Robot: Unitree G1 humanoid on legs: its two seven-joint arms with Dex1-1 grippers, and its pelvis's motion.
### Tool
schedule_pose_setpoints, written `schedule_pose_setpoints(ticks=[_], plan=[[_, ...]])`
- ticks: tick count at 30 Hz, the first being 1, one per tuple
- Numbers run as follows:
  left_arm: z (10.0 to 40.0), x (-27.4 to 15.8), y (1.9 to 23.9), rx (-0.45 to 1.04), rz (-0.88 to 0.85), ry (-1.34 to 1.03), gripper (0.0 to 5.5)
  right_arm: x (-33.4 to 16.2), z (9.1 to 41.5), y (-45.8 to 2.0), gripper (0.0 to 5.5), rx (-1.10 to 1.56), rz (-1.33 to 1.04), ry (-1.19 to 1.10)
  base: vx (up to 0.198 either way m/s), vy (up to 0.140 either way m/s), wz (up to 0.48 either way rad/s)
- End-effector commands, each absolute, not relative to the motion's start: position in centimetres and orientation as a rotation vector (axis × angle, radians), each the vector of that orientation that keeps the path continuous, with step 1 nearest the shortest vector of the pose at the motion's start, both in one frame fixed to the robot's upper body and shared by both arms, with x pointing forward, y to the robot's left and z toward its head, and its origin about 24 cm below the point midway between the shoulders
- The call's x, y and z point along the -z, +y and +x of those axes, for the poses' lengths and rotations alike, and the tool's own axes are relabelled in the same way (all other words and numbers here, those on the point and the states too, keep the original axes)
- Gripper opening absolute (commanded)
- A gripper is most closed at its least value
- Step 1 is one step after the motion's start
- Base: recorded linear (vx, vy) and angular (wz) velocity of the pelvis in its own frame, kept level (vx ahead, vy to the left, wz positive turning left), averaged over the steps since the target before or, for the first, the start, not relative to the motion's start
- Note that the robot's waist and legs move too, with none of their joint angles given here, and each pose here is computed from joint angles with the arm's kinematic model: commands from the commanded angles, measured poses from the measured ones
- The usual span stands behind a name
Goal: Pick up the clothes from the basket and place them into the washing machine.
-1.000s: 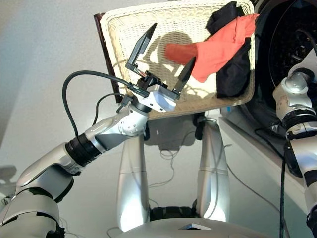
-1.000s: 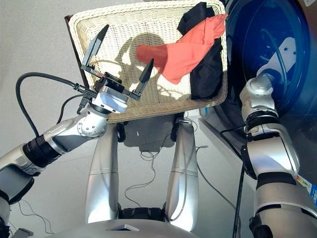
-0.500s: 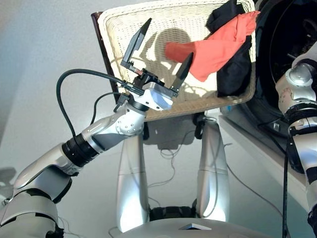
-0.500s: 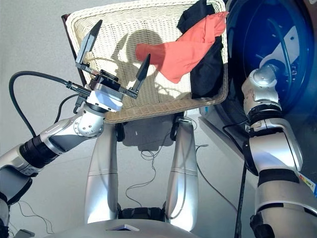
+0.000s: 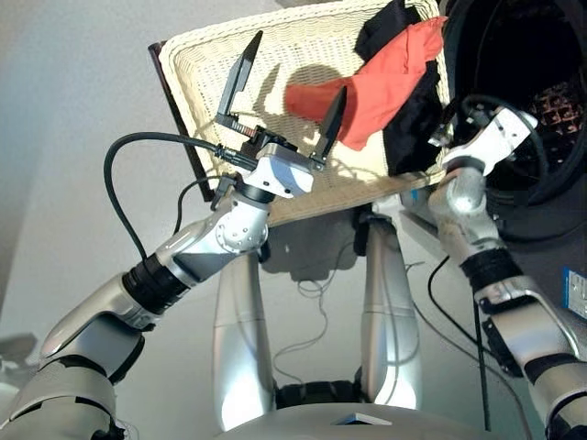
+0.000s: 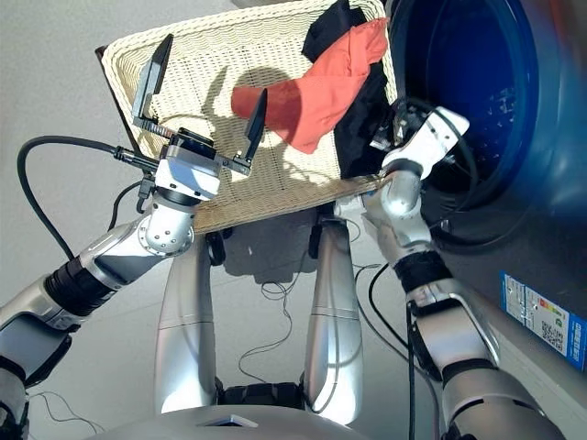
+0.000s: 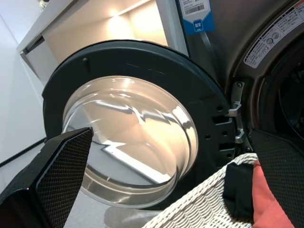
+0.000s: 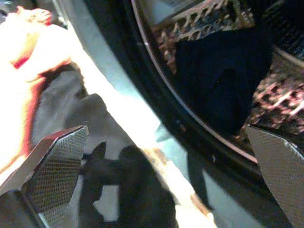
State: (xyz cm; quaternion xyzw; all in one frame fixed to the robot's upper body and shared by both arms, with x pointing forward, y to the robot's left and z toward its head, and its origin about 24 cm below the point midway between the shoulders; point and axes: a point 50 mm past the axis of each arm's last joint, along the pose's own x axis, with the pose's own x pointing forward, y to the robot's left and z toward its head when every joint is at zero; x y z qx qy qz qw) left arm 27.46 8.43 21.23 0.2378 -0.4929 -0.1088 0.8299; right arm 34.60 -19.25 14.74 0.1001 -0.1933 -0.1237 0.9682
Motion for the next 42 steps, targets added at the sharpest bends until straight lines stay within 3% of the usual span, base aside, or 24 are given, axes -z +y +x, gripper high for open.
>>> schedule_pose_setpoints(ticks=[1, 8, 16, 29, 42], plan=[[25.8, -22.4, 8.0, 0.27, 0.455, -1.139, 5.5, -16.9, 33.1, -17.4, 5.5, 0.05, 0.228, -0.528, 0.0, 0.0, 0.0], [25.6, -22.3, 8.8, 0.266, 0.488, -1.137, 5.5, -17.3, 31.6, -14.8, 5.5, -0.173, 0.151, -0.544, 0.0, 0.0, 0.0], [25.2, -22.7, 9.0, 0.268, 0.444, -1.145, 5.5, -18.5, 32.9, -12.6, 5.5, -0.225, 0.068, -0.556, 0.0, 0.0, 0.0], [24.1, -23.8, 8.4, 0.3, 0.257, -1.164, 5.5, -18.9, 38.7, -12.1, 5.5, 0.021, 0.089, -0.398, 0.0, 0.0, 0.0], [23.3, -24.5, 7.6, 0.336, 0.191, -1.194, 5.5, -17.4, 40.8, -14.0, 5.5, 0.156, 0.057, -0.229, 0.0, 0.0, 0.0]])
